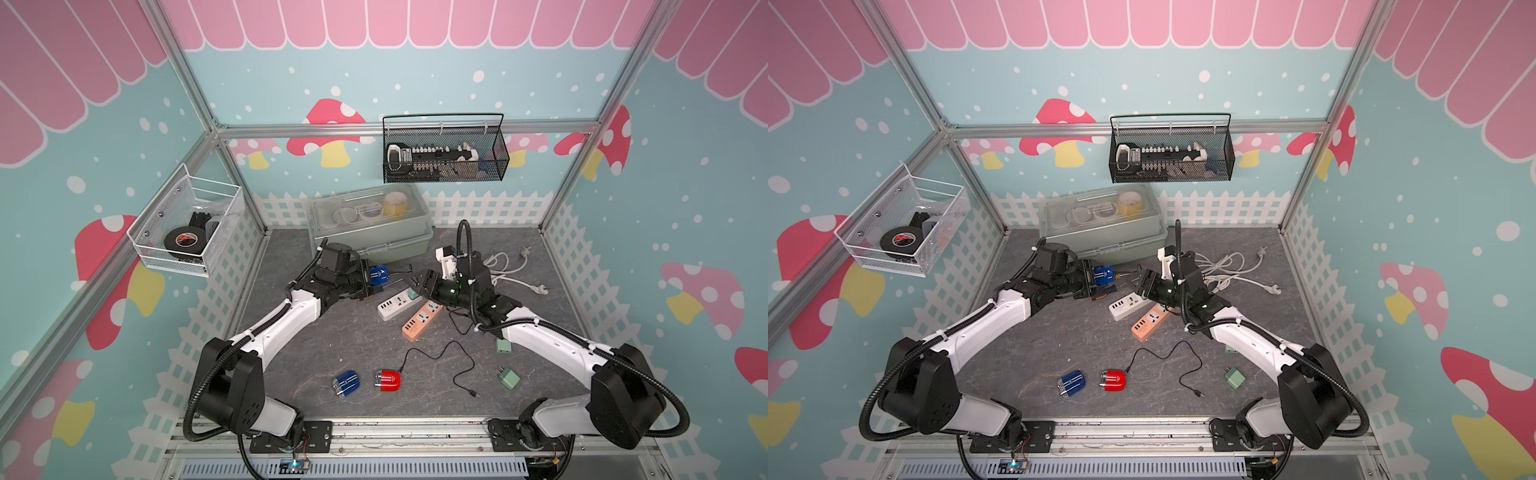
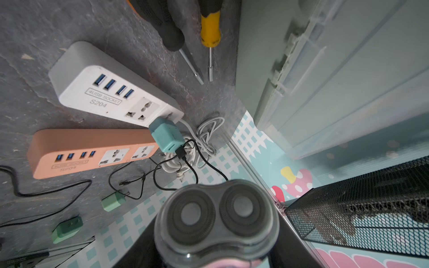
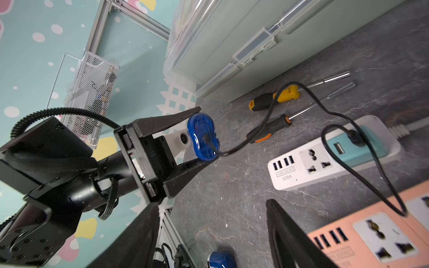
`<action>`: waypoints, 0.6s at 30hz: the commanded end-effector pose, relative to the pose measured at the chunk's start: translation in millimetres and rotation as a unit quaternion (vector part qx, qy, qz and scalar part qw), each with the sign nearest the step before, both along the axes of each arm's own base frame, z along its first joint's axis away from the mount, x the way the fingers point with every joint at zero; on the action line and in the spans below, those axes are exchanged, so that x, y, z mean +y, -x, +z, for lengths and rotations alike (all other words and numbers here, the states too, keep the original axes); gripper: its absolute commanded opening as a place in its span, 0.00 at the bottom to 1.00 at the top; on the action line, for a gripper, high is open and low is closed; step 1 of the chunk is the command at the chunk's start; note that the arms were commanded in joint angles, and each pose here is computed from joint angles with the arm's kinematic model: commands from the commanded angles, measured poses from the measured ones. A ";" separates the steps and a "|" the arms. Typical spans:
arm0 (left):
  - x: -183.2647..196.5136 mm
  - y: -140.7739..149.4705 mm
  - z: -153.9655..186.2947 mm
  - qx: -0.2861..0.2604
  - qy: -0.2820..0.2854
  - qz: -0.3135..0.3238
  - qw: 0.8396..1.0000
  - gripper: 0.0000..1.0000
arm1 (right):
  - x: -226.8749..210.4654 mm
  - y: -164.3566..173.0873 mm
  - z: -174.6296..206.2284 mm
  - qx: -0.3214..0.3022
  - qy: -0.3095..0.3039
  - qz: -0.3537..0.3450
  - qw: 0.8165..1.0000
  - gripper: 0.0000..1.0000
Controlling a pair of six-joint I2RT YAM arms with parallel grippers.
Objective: Charge the electric shaver
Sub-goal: Place the electric shaver at the center of the board.
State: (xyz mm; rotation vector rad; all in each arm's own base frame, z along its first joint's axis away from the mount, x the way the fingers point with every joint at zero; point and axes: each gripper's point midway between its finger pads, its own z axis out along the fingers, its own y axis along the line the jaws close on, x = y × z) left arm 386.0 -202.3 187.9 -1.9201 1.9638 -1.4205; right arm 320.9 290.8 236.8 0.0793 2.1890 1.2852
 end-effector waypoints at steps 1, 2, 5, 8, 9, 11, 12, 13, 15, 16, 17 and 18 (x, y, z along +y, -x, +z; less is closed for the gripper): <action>12.2 -2.7 2.0 0.019 0.010 0.035 0.999 0.00 | -17.3 22.2 3.7 0.028 0.041 0.023 0.999 0.75; 17.6 2.5 0.1 0.024 -0.005 0.031 0.999 0.00 | -25.0 22.9 8.2 0.022 0.051 0.017 0.998 0.75; 32.2 20.9 -7.5 0.042 -0.037 0.023 0.998 0.00 | -44.1 21.4 18.1 0.007 0.068 -0.001 0.998 0.75; 52.4 37.7 -22.8 0.058 -0.063 0.034 0.996 0.00 | -55.2 20.1 20.7 0.001 0.072 -0.010 0.997 0.75; 61.2 41.8 -28.2 0.062 -0.075 0.039 0.995 0.00 | -55.6 20.7 21.1 -0.001 0.074 -0.008 0.997 0.75; 82.1 48.8 -44.6 0.075 -0.091 0.057 0.991 0.00 | -55.8 21.3 22.5 -0.004 0.076 -0.005 0.997 0.75; 90.9 50.2 -50.3 0.078 -0.096 0.064 0.990 0.00 | -55.3 21.6 22.8 -0.005 0.075 -0.003 0.997 0.75; 101.6 50.3 -56.2 0.083 -0.103 0.075 0.988 0.00 | -54.1 22.1 22.5 -0.004 0.074 0.000 0.997 0.75; 115.9 44.9 -63.0 0.079 -0.120 0.088 0.986 0.00 | -52.5 22.3 22.3 -0.004 0.070 0.004 0.998 0.75; 120.6 39.3 -65.9 0.076 -0.124 0.092 0.985 0.00 | -51.8 22.3 22.6 -0.005 0.068 0.006 0.998 0.75; 123.6 31.9 -69.2 0.072 -0.126 0.096 0.985 0.00 | -50.5 22.0 23.0 -0.006 0.066 0.008 0.998 0.75; 125.2 26.9 -73.5 0.073 -0.129 0.098 0.984 0.00 | -49.4 21.8 25.1 -0.009 0.063 0.010 0.998 0.75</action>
